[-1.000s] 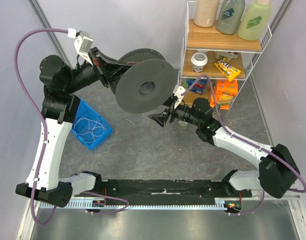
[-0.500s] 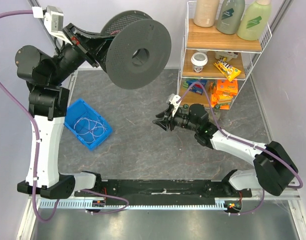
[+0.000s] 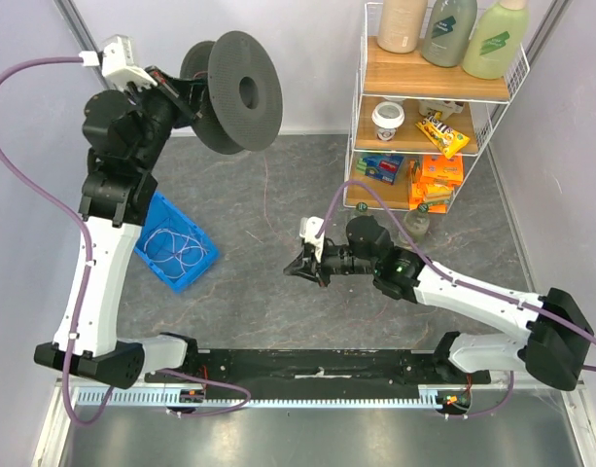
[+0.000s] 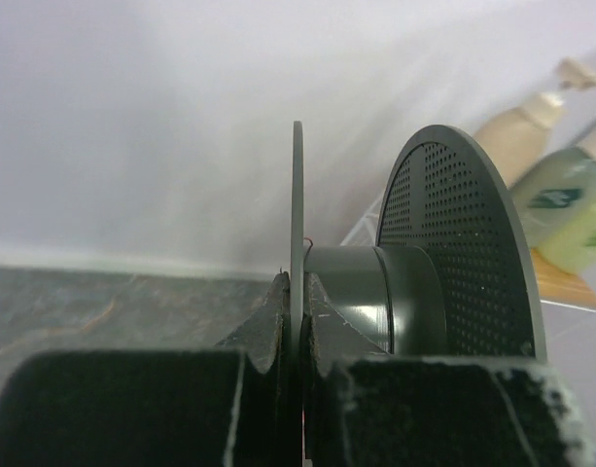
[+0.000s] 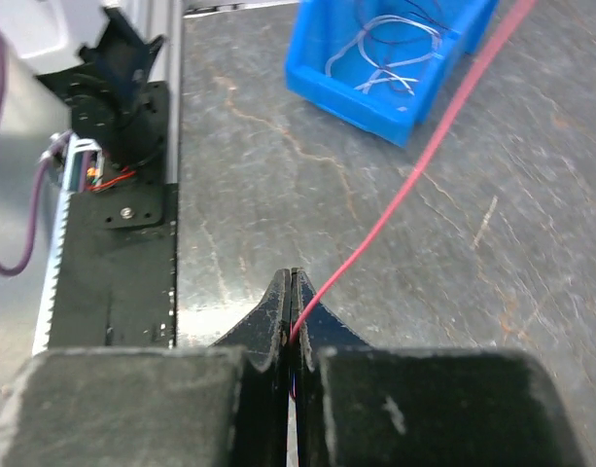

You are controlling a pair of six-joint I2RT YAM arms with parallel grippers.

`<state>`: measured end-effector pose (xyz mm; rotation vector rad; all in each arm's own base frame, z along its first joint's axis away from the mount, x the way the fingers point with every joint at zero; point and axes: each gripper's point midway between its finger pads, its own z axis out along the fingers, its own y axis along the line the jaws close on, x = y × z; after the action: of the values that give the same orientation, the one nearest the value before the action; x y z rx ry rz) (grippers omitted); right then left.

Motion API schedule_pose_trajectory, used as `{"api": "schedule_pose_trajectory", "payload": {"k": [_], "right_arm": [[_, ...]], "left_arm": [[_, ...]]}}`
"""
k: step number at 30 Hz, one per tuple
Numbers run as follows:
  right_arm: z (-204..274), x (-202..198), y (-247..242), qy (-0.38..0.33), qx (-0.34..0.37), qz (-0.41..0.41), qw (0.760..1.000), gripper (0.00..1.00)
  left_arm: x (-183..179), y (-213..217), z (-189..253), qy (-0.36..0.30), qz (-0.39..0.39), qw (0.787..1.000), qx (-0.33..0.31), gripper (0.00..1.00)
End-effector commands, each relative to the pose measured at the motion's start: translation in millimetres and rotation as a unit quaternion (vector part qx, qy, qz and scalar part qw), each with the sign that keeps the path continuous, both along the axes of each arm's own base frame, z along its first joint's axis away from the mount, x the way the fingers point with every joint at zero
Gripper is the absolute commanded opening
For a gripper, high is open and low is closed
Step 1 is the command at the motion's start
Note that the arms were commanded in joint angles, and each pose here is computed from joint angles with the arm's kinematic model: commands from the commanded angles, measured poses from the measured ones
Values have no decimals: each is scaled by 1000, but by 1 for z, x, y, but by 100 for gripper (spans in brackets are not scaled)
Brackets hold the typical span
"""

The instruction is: Wrap the cables

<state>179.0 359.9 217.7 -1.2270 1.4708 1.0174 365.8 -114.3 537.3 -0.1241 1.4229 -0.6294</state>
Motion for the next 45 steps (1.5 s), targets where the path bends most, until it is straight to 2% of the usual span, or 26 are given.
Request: {"api": "schedule_pose_trajectory", "payload": {"k": [1, 4, 8, 14, 16, 19, 20, 22, 26, 32, 35, 38, 41, 45], "right_arm": [[36, -29, 3, -63, -19, 69, 995, 0], [53, -33, 9, -101, -29, 94, 990, 0], [72, -11, 10, -156, -61, 74, 983, 0], [104, 21, -13, -182, -74, 20, 980, 0], [111, 35, -25, -193, -81, -1, 978, 0], [124, 52, -36, -206, -86, -28, 974, 0], [127, 55, -37, -208, -89, -30, 974, 0], [130, 59, -38, -213, -94, -31, 972, 0], [133, 64, -41, -223, -100, -43, 969, 0], [135, 75, -46, -237, -116, -65, 962, 0], [125, 89, -55, -234, -136, -93, 958, 0], [134, 91, -57, -234, -125, -94, 959, 0], [136, 88, -56, -235, -120, -86, 961, 0], [120, 85, -61, -233, -136, -82, 959, 0]], "left_arm": [[8, 18, -14, 12, 105, 994, 17, 1], [13, 0, -62, 55, 103, 991, 59, 2], [9, -31, -121, 85, 57, 986, 132, 2], [-13, -50, -171, 73, -17, 966, 247, 2], [-30, -62, -180, 43, -80, 953, 288, 2], [-63, -82, -192, 11, -177, 934, 310, 1], [-71, -86, -194, 8, -198, 931, 305, 2], [-94, -100, -203, -6, -270, 909, 318, 2], [-125, -112, -212, -30, -352, 874, 334, 2], [-147, -117, -219, -24, -409, 846, 340, 2], [-166, -120, -223, -28, -451, 822, 345, 2], [-169, -120, -231, -7, -462, 816, 347, 2], [-173, -119, -230, -22, -465, 811, 354, 2], [-178, -121, -213, -25, -463, 825, 323, 1]]}}
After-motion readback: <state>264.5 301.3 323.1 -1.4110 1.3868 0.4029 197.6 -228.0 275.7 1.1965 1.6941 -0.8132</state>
